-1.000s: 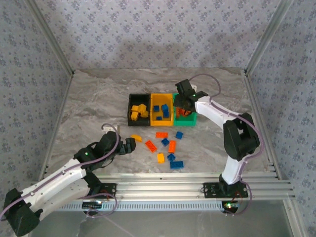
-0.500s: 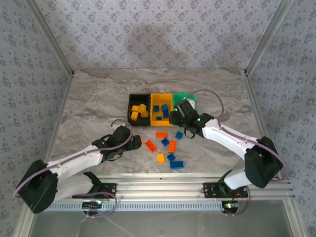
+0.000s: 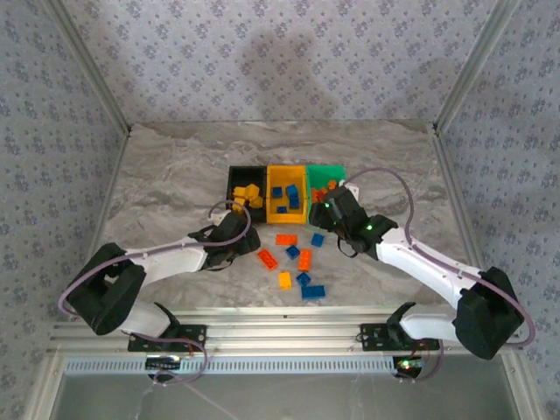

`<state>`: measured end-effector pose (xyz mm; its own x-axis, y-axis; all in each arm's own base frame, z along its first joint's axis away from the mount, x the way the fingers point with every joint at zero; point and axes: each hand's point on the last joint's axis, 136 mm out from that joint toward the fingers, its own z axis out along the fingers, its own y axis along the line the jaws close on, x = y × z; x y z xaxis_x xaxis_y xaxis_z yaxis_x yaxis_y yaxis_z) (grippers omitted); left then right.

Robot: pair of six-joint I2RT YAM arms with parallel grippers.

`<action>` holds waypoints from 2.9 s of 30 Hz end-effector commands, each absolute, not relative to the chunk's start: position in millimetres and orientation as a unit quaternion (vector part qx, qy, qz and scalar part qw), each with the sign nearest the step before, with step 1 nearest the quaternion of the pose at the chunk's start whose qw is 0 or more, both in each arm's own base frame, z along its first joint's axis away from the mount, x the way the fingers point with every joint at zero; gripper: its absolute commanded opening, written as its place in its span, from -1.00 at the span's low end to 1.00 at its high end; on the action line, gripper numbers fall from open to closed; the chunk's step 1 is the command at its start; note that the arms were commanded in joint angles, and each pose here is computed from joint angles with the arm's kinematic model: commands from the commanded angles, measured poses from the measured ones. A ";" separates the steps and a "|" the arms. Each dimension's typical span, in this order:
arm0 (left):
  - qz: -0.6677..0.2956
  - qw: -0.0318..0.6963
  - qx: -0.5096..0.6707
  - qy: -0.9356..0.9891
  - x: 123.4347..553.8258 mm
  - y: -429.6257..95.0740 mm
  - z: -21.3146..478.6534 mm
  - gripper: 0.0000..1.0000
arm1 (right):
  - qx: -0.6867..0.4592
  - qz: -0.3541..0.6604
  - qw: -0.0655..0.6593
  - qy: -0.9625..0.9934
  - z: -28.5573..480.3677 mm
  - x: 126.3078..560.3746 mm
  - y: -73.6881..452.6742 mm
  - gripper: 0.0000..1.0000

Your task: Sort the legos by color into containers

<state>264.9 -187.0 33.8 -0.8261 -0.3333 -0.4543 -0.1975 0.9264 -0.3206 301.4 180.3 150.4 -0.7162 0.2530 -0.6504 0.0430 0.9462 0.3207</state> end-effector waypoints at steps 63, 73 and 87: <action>-0.189 0.385 -0.029 0.903 344.1 -234.1 199.6 0.99 | 0.104 0.162 0.314 0.930 109.8 257.5 150.4 0.58; -0.219 0.351 0.005 0.911 245.5 -219.7 154.4 0.99 | 0.097 0.145 0.277 0.945 77.3 246.9 171.7 0.62; -0.217 0.339 -0.060 0.914 202.0 -164.0 105.9 0.99 | 0.148 0.075 0.301 0.939 51.2 293.1 184.6 0.60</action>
<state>204.0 -168.4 107.5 -0.7677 -0.2193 -0.6022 0.0711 0.9047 -0.4201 277.1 182.5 45.0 -0.8177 0.2832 -0.5012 0.1923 0.9550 0.2259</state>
